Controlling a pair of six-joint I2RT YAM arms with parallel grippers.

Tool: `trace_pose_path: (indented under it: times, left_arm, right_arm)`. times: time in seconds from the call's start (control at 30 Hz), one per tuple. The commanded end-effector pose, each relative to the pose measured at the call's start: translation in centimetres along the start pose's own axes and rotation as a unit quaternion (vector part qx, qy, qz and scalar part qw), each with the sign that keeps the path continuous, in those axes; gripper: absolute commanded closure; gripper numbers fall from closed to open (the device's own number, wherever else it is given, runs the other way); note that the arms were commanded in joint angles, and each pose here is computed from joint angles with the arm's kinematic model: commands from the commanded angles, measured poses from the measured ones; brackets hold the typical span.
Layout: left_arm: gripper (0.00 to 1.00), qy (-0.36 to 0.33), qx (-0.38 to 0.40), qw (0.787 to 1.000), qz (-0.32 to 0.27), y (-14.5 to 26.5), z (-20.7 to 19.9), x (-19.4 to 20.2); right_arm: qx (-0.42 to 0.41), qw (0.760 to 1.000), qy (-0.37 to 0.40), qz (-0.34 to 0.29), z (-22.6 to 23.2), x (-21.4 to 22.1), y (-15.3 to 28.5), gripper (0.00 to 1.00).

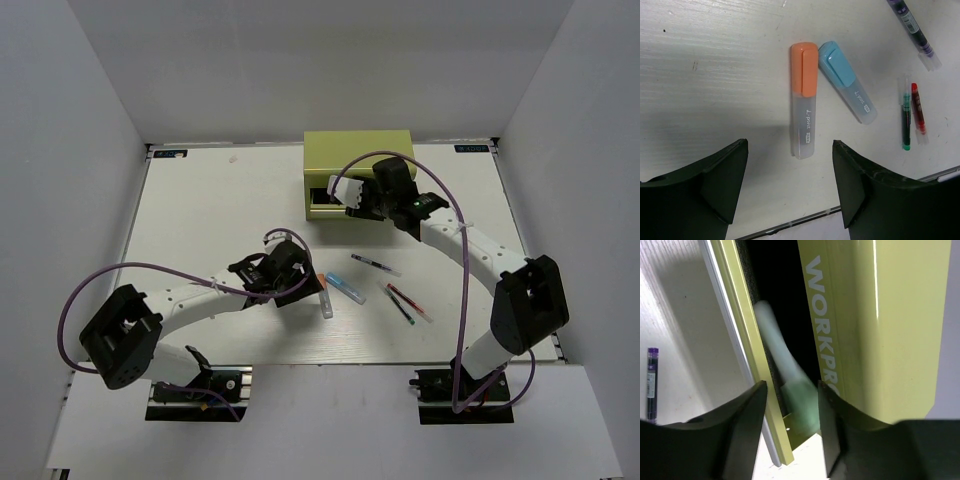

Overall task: Sort the stationery into containers
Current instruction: Place the pen in the drawer.

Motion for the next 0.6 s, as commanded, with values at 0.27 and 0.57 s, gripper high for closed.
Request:
trace_pose_path:
  times: [0.27, 0.57]
  left_arm:
    - [0.2, -0.004, -0.021, 1.0, 0.016, -0.7, -1.6, 0.1]
    - [0.23, -0.013, -0.089, 0.996, 0.016, -2.4, -2.2, 0.2]
  right_arm:
    - [0.041, 0.996, -0.039, -0.066, -3.1, -1.9, 2.8, 0.47]
    - [0.027, 0.977, -0.167, -0.128, -0.7, -2.4, 7.7, 0.81]
Point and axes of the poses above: each gripper's point midway between its finger pads, its own y axis back along the fingers, its own z axis along the line the jaws close on, x = y × z, the point moved 9 cm from there along y, back along the fingers, and after that the axes turned 15 degrees about y, right-handed, at the moved point
